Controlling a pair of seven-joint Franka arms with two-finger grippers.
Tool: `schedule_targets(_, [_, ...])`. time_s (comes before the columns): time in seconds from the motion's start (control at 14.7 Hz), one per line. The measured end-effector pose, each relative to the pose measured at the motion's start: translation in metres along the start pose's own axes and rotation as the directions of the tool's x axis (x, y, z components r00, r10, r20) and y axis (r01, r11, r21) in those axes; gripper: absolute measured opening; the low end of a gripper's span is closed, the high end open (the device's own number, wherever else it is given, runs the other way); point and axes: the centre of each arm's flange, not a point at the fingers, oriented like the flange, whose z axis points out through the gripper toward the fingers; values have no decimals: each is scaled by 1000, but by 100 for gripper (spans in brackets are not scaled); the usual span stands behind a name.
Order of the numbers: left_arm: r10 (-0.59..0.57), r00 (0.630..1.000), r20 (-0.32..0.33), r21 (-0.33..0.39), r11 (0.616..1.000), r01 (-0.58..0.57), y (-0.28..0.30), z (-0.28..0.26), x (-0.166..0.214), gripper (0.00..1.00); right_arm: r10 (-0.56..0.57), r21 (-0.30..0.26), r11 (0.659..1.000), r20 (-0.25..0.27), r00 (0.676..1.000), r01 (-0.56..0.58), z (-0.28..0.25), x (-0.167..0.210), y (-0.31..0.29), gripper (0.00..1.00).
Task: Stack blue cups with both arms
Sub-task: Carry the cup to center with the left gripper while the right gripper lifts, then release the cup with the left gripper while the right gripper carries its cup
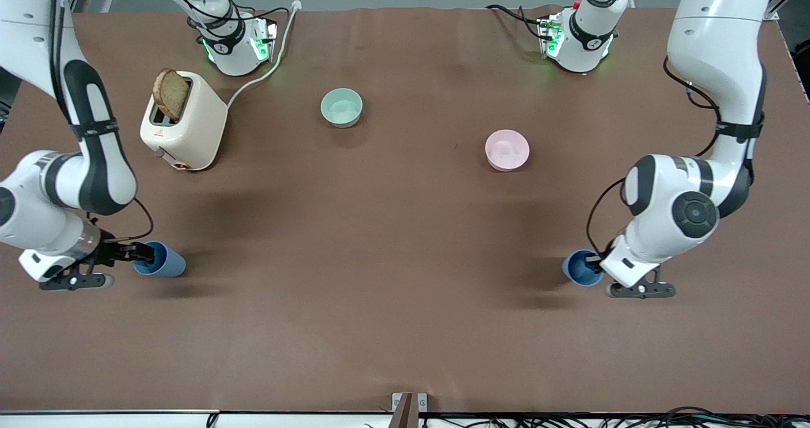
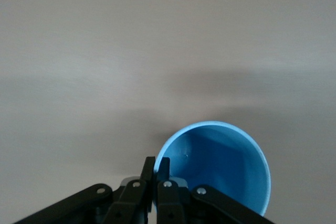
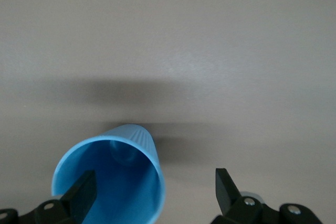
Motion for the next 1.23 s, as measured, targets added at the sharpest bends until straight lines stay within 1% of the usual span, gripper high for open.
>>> schedule_targets(0.14, [-37,999,20,1,999,37,53,-25,-3,4,-2,0,1000,4,1000,2,9,-3,-2,100])
schedule_targets(0.27, [-74,997,20,-2,997,74,111,-54,-11,4,0,0,1000,8,1000,0,13,-4,1,97])
schedule_targets(0.34, [-95,995,16,-6,995,95,145,-64,-21,4,-1,-1,1000,8,1000,1,13,-5,2,89])
schedule_targets(0.41, [-117,993,13,-9,993,117,181,-68,-35,4,-1,-1,1000,8,1000,1,13,-5,3,79])
schedule_targets(0.48, [-139,990,12,-12,990,139,216,-67,-52,4,-1,-1,1000,8,1000,1,13,-5,4,71])
schedule_targets(0.55, [-155,988,3,-23,988,155,246,-62,-67,4,-2,-1,1000,7,1000,2,12,-5,4,56])
schedule_targets(0.61, [-172,985,-15,-44,984,172,273,-55,-78,4,-4,-2,1000,5,1000,4,11,-4,4,47])
schedule_targets(0.75, [-209,977,-40,-87,975,205,310,-32,-95,4,-19,-4,1000,0,1000,19,9,-3,7,26])
schedule_targets(0.89, [-213,976,-51,-112,972,207,331,-1,-106,4,-25,6,1000,8,1000,25,4,-1,11,7])
schedule_targets(0.95, [-205,977,-50,-115,973,198,337,14,-111,4,-27,18,999,30,999,27,-5,3,11,6])
schedule_targets(1.02, [-199,979,-51,-118,974,192,342,24,-114,4,-18,45,999,57,998,15,-17,8,10,6])
schedule_targets(1.09, [-197,979,-55,-122,974,190,344,23,-114,11,-3,85,996,77,997,-4,-35,14,9,6])
schedule_targets(1.16, [-197,979,-56,-124,974,189,345,22,-114,19,8,125,992,86,996,-19,-56,22,6,6])
schedule_targets(1.23, [-197,979,-58,-126,974,189,345,21,-113,29,17,156,987,81,997,-30,-79,28,2,6])
